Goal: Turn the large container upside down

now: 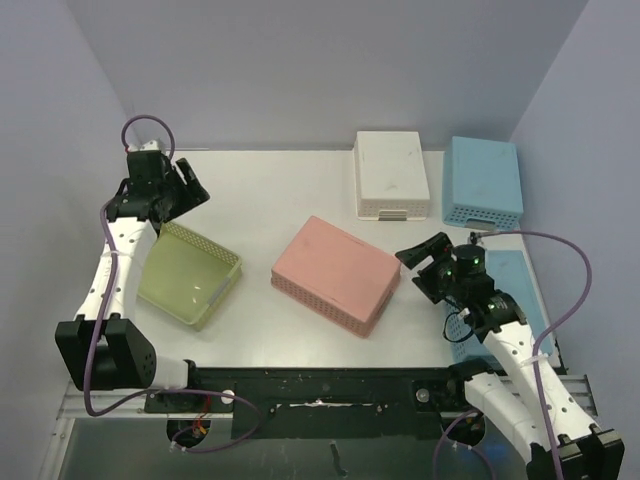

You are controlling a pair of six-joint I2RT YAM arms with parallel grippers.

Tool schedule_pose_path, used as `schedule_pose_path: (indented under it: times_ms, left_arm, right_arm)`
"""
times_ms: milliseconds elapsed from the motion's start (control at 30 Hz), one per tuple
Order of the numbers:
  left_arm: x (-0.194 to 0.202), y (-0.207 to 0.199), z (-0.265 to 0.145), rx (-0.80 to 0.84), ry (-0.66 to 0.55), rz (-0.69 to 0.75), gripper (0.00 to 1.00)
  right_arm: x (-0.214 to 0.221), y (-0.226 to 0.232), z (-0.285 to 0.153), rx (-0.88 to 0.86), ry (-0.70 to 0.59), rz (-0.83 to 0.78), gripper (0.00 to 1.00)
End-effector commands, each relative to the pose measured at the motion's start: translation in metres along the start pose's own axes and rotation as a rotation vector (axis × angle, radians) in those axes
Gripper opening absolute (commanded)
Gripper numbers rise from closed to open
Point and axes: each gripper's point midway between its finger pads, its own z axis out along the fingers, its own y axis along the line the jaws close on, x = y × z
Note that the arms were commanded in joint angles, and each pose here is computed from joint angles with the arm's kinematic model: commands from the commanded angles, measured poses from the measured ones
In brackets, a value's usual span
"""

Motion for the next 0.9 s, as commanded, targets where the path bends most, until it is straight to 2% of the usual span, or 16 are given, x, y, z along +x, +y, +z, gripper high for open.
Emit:
schedule_pose_path:
  times_ms: [0,233,433,500,633,667,733,767,800,867]
  left_arm:
    - [0.008,0.033,0.009,-0.195,-0.029,0.036,0.64]
    - [0.050,0.055,0.043,-0.268,0.084,0.059,0.67]
    - [0.067,0.064,0.082,-0.288,0.141,0.042,0.68]
    - [0.070,0.062,0.095,-0.279,0.160,0.039,0.65]
    - [0.091,0.061,0.112,-0.282,0.221,0.021,0.51]
    - [0.095,0.059,0.113,-0.281,0.229,0.020,0.42]
    - [0.098,0.056,0.112,-0.271,0.228,0.010,0.14]
    - [0.096,0.053,0.110,-0.260,0.216,0.008,0.04]
    - [0.091,0.048,0.107,-0.245,0.202,0.006,0.00]
    - [0.075,0.033,0.099,-0.203,0.170,0.012,0.00]
  right_arm:
    - [-0.049,-0.002,-0.033,0.177,-0.166,-0.216,0.83]
    - [-0.088,0.014,-0.056,0.257,-0.297,-0.342,0.85]
    - [-0.079,0.004,-0.051,0.263,-0.267,-0.313,0.85]
    - [-0.073,-0.001,-0.048,0.261,-0.252,-0.295,0.85]
    - [-0.074,-0.003,-0.052,0.259,-0.264,-0.294,0.85]
    - [-0.076,-0.003,-0.053,0.267,-0.273,-0.296,0.85]
    - [-0.079,-0.005,-0.056,0.283,-0.287,-0.302,0.85]
    - [-0.080,-0.005,-0.056,0.287,-0.292,-0.308,0.85]
    - [-0.081,-0.005,-0.056,0.288,-0.293,-0.313,0.85]
    - [-0.082,-0.003,-0.053,0.291,-0.290,-0.324,0.85]
